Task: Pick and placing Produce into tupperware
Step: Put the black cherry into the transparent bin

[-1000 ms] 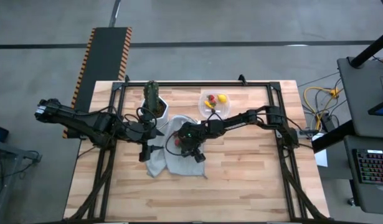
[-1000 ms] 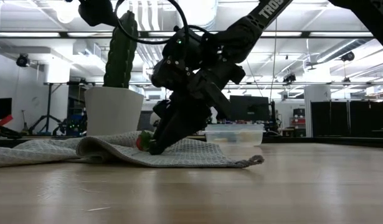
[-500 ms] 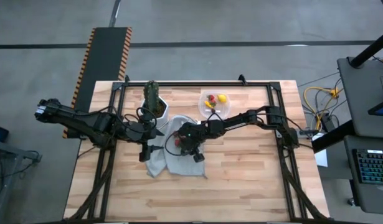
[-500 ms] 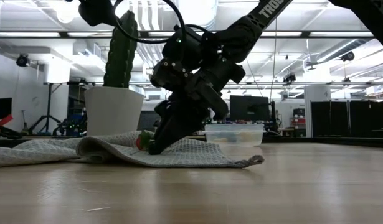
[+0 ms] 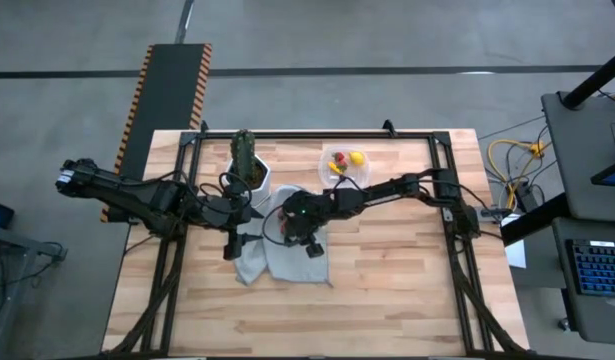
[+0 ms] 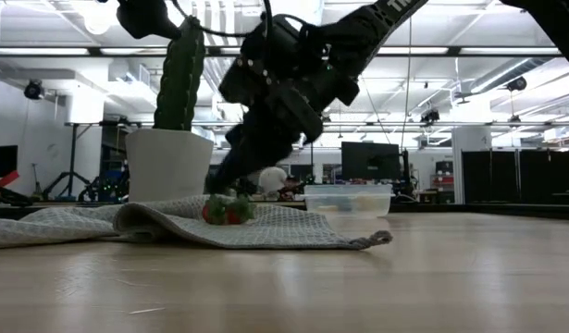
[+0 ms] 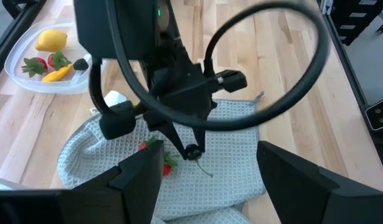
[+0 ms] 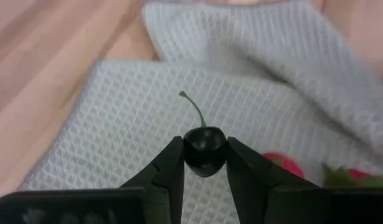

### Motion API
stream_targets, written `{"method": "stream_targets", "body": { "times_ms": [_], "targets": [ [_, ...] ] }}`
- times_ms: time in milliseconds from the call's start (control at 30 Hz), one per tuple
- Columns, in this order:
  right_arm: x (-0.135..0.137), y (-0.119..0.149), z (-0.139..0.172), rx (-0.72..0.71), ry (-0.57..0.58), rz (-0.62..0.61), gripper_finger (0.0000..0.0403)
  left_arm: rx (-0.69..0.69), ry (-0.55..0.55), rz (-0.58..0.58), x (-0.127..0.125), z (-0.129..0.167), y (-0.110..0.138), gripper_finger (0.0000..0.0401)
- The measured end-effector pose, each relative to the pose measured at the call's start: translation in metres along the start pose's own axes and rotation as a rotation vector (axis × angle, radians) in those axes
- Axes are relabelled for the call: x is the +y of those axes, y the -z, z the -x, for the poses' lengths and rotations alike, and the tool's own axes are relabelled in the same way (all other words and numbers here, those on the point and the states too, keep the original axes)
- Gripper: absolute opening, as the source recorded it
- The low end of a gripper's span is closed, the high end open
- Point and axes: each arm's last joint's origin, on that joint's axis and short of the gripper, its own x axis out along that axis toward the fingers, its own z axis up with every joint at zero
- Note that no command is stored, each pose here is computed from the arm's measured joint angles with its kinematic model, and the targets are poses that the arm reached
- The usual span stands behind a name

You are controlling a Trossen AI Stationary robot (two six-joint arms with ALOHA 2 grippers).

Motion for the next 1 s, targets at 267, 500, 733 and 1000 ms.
{"method": "stream_targets", "body": {
  "times_ms": [267, 500, 733, 1000],
  "targets": [
    [-0.008, -0.016, 0.019, -0.040, 0.067, 0.047, 0.0091, -0.001, 0.000, 0.001, 0.000, 0.000, 0.000, 0.0242],
    [-0.022, -0.023, 0.059, 0.017, 0.207, 0.075, 0.0091, -0.001, 0.000, 0.023, 0.000, 0.000, 0.000, 0.0242],
    [-0.046, -0.014, 0.110, 0.116, 0.341, 0.022, 0.0091, 0.000, 0.000, 0.022, 0.000, 0.000, 0.000, 0.0242],
    [-0.081, 0.014, 0.166, 0.175, 0.431, -0.105, 0.0091, 0.001, 0.000, 0.023, 0.000, 0.000, 0.000, 0.0242]
  ]
}}
